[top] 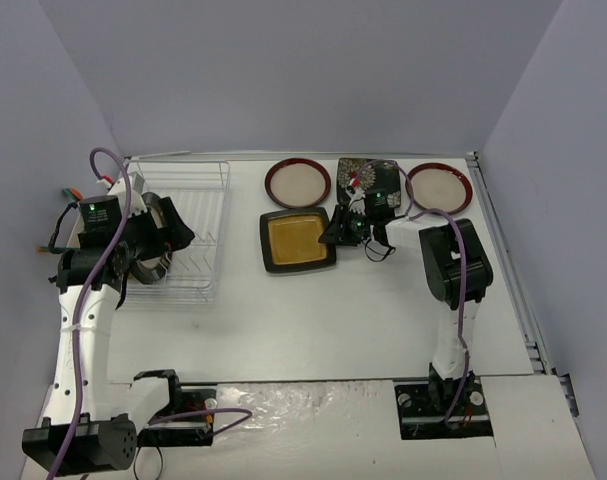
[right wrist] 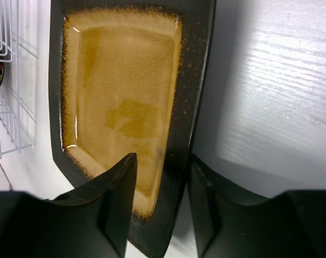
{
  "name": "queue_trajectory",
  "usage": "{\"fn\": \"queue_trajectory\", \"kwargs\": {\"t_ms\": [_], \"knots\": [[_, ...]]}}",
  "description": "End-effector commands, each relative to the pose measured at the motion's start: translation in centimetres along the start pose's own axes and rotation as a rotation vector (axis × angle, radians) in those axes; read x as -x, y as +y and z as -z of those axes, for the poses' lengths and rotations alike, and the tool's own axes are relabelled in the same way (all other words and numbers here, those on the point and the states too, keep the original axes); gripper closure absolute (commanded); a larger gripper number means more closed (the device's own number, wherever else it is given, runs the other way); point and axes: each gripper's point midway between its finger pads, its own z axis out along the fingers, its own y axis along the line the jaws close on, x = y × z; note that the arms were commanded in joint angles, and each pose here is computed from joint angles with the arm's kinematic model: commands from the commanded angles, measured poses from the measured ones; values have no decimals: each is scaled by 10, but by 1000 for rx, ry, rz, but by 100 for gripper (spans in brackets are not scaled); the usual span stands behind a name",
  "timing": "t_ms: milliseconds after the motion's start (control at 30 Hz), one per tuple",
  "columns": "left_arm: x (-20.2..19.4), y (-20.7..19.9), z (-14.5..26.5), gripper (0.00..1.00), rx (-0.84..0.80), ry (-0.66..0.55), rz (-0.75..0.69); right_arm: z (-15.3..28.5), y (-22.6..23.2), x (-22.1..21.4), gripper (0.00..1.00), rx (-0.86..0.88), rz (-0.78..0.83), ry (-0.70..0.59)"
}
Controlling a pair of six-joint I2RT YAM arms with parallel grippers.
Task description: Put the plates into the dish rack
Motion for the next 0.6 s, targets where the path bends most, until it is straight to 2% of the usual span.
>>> {"fn": "queue_trajectory", "kwargs": {"t_ms": [0, 67, 133, 200, 367, 567], "knots": [[22, -27, 8, 3, -120, -82, 22, -14, -30, -29, 68, -90, -46, 65], [20, -31, 6, 3, -140, -83, 42, -14, -34, -29, 75, -104, -47, 61], [18, -38, 5, 3, -179, -80, 72, -11, -38, -30, 91, -120, -49, 54], [15, -44, 3, 3, -207, -72, 96, -6, -37, -27, 99, -122, -48, 41], [12, -60, -1, 3, -256, -66, 113, 14, -18, -14, 100, -92, -49, -4], [5, -103, -11, 3, -356, -42, 137, 48, 24, 11, 100, -31, -99, -92]]}}
